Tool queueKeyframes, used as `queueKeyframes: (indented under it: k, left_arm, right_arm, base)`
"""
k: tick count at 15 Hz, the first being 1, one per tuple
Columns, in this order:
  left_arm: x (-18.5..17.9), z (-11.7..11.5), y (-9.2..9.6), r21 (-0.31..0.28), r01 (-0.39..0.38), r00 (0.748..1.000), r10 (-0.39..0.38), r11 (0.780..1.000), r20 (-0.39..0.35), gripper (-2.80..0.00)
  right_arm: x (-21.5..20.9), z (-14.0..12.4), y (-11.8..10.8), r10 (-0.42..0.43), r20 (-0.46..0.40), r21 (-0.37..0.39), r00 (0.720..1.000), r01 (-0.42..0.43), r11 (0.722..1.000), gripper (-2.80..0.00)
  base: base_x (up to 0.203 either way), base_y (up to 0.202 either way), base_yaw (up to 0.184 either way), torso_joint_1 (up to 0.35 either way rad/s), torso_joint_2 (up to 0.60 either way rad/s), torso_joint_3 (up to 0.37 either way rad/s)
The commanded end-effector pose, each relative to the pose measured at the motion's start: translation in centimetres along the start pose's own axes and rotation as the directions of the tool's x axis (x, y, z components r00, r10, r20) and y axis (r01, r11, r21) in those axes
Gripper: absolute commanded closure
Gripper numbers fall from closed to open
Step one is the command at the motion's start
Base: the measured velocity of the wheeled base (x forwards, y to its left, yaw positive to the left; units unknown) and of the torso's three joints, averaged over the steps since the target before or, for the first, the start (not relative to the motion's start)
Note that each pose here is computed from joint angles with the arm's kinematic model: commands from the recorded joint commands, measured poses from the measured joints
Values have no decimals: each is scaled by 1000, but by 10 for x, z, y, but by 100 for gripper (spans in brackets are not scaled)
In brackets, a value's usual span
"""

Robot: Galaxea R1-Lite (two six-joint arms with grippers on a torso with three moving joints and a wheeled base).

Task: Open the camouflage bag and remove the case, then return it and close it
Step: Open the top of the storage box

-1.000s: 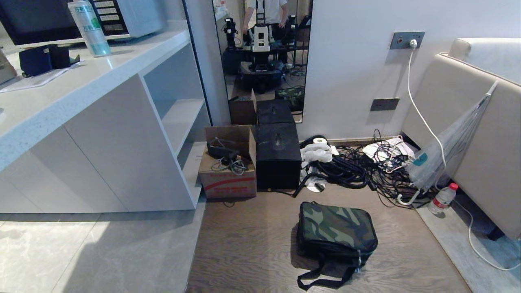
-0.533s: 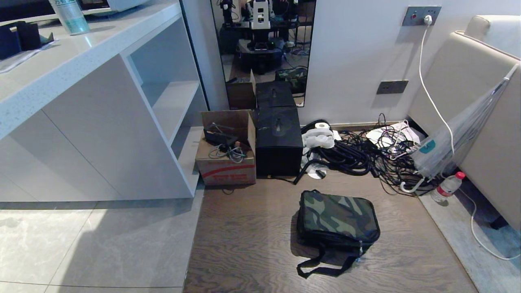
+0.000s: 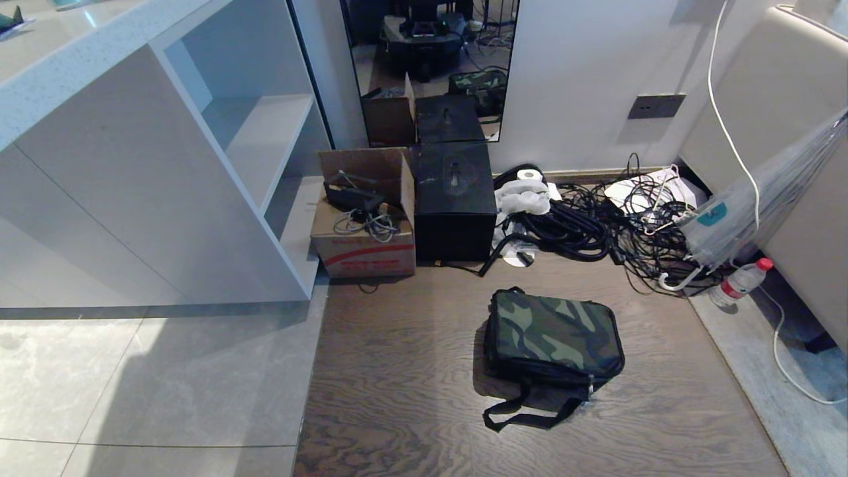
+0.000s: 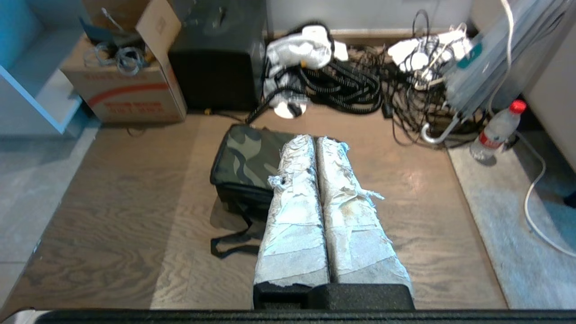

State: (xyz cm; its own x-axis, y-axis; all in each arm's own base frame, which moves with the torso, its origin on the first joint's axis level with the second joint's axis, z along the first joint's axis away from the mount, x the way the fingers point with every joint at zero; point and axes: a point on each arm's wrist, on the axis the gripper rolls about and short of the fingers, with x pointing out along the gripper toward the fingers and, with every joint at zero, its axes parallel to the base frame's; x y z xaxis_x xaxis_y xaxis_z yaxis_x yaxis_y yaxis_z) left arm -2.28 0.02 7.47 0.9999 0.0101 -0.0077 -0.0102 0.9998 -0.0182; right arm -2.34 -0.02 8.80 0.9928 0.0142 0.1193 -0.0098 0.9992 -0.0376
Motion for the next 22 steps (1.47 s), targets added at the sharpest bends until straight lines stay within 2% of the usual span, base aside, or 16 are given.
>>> queueKeyframes:
  k: [1,22]
  left_arm:
    - [0,0,0,0,-1,1000,1,1000,0,0]
    - [0,0,0,0,-1,1000,1,1000,2,0]
  right_arm:
    - [2,-11,0,3,-38,0,999,-3,1000,0]
    - [2,-11,0,3,-38,-1,999,-3,1000,0]
  base:
    - [0,0,0,2,2,-207]
    - [0,0,0,3,4,-195]
